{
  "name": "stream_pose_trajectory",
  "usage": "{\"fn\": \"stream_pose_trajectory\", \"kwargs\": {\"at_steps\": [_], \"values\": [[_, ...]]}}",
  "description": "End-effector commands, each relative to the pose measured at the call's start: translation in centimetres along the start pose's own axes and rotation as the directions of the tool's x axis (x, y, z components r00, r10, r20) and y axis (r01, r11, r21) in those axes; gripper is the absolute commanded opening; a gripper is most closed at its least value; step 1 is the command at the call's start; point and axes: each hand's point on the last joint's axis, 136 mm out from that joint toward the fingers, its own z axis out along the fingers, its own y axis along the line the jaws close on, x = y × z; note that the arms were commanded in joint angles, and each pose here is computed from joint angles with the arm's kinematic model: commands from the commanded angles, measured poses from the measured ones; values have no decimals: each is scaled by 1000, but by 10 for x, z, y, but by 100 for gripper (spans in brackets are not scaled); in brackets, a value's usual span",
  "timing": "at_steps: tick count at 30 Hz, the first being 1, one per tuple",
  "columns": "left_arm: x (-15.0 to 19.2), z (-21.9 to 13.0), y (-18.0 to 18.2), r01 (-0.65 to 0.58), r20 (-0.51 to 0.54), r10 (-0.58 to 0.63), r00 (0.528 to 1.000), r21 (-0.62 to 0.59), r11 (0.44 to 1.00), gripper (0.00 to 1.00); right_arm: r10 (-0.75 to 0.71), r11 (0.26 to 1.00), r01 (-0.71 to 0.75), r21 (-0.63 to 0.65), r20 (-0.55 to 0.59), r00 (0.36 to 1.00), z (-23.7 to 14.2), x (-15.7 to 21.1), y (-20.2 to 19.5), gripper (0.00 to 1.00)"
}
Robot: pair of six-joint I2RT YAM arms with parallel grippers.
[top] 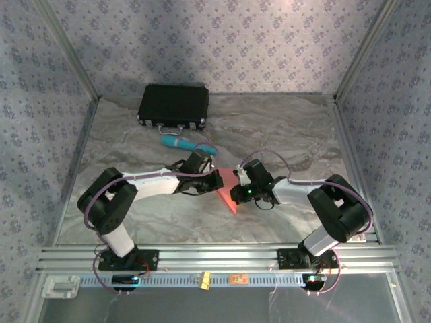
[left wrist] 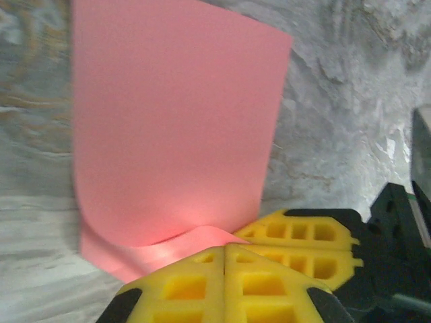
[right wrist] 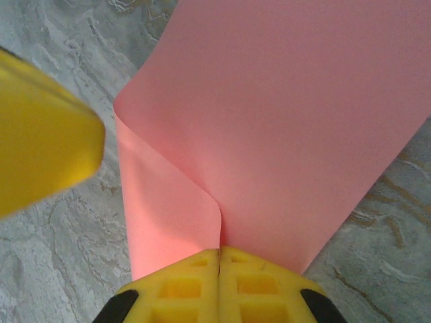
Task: Fold a paper plane with a square sheet of paper (pick it up from the middle)
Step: Third fold the triangle at the center of the table.
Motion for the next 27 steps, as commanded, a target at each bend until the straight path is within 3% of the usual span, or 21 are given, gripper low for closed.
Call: {"fn": "stream_pose_trajectory", "kwargs": {"at_steps": [1,21,27], "values": [[-8,-8,-11,23,60,-26,998,45,999,0,43,996,-41,78,-29,999,0,15,-19,0],[13,4,-15,49,-4,-49,999,154,987,0,36,998,-33,48,-55,998,-1,15,-14,0],[16,10,-11,52,-18,-50,999,128,990,0,34,998,-32,45,-54,998,-1,16,-13,0]]}}
